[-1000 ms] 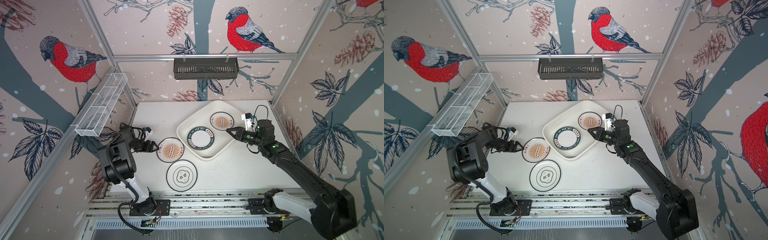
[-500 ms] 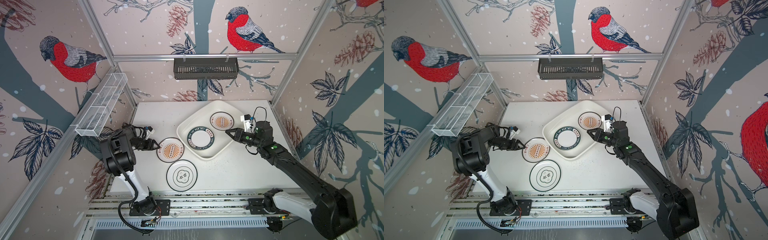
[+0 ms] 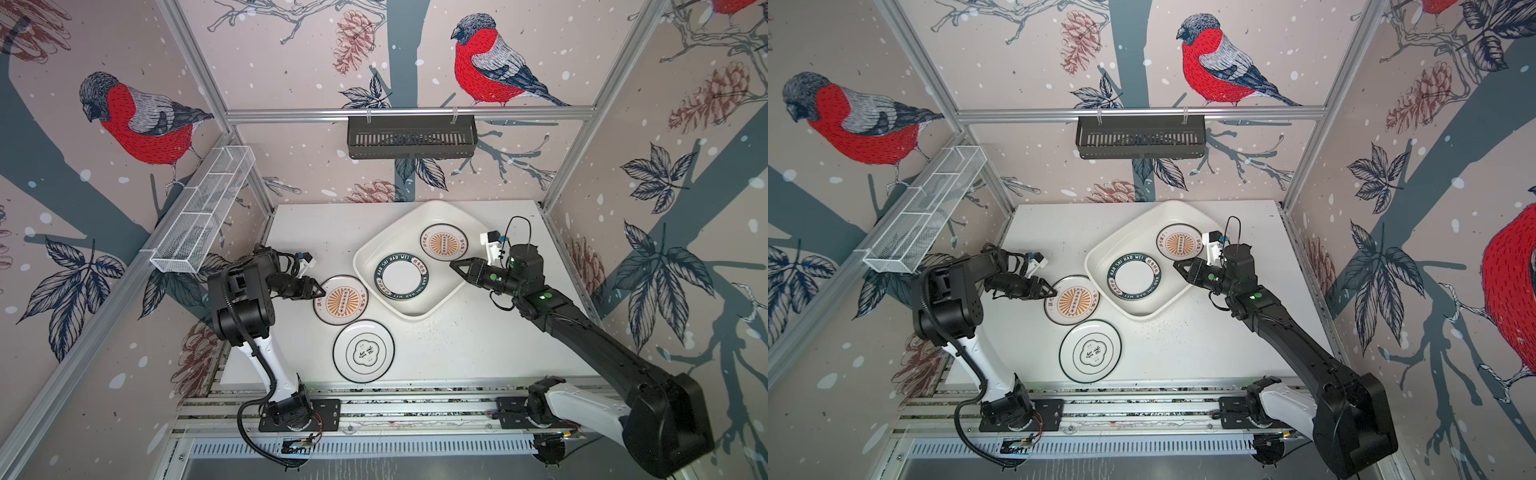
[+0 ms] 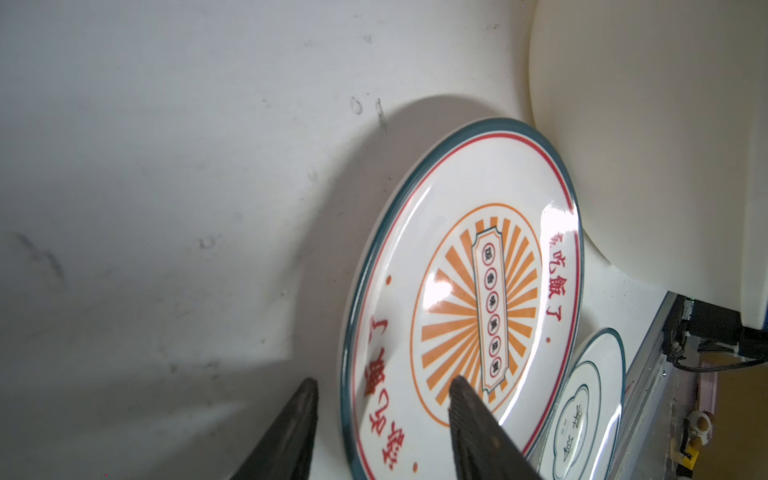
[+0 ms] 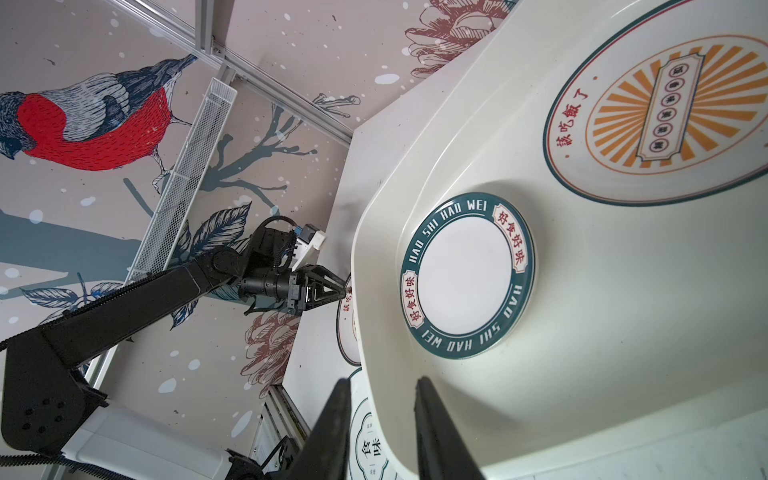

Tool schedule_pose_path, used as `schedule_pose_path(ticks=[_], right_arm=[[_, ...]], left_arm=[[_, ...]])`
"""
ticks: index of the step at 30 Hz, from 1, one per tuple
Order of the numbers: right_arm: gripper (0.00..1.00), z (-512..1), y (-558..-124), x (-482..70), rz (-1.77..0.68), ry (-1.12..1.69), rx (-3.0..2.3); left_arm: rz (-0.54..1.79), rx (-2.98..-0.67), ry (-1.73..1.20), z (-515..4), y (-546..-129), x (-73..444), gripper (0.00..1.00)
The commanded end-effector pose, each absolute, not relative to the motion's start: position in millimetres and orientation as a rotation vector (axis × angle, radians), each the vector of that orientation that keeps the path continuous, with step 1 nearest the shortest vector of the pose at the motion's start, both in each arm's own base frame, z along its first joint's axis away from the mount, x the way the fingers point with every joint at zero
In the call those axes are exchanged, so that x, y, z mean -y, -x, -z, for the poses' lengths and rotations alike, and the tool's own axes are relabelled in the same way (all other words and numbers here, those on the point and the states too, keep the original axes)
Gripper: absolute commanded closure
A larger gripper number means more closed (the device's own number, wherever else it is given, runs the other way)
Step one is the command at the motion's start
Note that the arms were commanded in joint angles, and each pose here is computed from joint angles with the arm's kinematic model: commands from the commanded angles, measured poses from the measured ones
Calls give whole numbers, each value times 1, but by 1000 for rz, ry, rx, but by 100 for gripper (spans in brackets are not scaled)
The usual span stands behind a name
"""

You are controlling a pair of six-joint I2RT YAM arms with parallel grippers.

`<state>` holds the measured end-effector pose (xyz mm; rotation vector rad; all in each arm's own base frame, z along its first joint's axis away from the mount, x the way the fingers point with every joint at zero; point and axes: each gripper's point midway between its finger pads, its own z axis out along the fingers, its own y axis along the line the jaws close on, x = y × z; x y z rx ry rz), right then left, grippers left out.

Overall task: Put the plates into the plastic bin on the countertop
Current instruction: 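Lower the left gripper onto the sunburst plate's rim and close it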

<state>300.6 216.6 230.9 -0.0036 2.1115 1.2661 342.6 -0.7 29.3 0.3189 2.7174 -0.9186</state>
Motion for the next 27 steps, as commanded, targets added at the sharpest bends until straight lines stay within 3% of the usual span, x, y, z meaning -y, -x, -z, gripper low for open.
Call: schedule_pose_path(ticks=[1, 6, 27], right_arm=[[71, -239, -304, -219, -1280, 14, -2067], [72, -237, -303, -220, -1284, 17, -2069], [72, -234, -306, -221, -1279, 20, -2075]], left_arm=[[877, -2771, -319, -19, -338, -5, 51], [875, -2778, -311, -16, -338, -5, 59], [852, -2764, -228, -15, -346, -21, 72]])
